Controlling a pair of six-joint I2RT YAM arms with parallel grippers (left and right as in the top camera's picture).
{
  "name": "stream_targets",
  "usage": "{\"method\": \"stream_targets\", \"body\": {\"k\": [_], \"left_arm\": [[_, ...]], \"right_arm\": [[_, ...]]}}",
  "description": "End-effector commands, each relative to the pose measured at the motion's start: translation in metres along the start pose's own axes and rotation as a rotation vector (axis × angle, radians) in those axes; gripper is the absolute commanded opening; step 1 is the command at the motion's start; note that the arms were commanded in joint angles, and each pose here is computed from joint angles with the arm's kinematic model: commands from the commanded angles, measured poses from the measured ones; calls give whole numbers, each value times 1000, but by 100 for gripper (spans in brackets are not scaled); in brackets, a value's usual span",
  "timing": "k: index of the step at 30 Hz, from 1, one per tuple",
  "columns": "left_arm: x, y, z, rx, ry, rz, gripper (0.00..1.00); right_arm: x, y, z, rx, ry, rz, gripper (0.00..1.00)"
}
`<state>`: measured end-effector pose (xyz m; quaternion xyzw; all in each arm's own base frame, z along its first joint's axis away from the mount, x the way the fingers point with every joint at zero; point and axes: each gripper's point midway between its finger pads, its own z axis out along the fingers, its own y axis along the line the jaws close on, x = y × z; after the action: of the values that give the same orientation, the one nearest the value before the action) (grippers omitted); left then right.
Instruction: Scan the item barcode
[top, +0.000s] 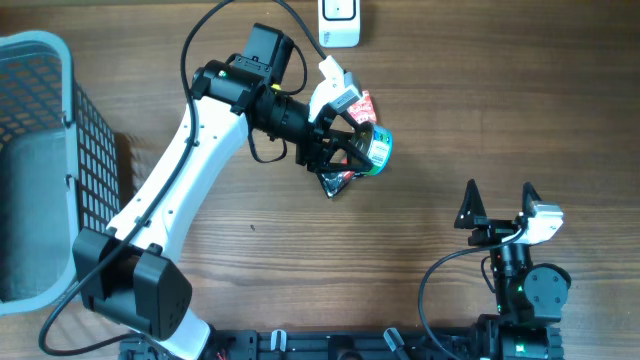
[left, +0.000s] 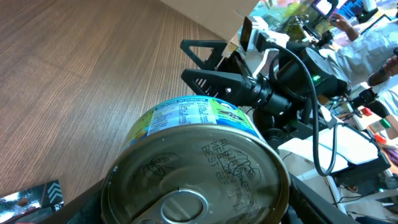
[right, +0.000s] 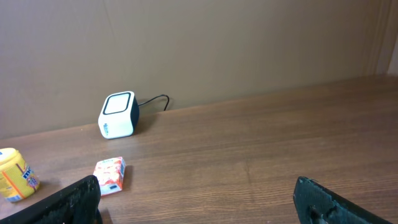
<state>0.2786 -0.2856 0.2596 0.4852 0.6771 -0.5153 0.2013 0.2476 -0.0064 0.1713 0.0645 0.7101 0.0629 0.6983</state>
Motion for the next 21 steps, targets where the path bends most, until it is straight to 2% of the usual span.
{"method": "stream_targets", "body": {"k": [1, 12, 21], "left_arm": [[-2, 3, -1, -29, 11, 24, 57], [18, 70, -18, -417, 159, -70, 57], [13, 116, -46, -712, 174, -79, 58]], "right_arm": [[0, 1, 0, -5, 1, 7, 100], [0, 1, 0, -5, 1, 7, 100], [0, 1, 0, -5, 1, 6, 100]]}}
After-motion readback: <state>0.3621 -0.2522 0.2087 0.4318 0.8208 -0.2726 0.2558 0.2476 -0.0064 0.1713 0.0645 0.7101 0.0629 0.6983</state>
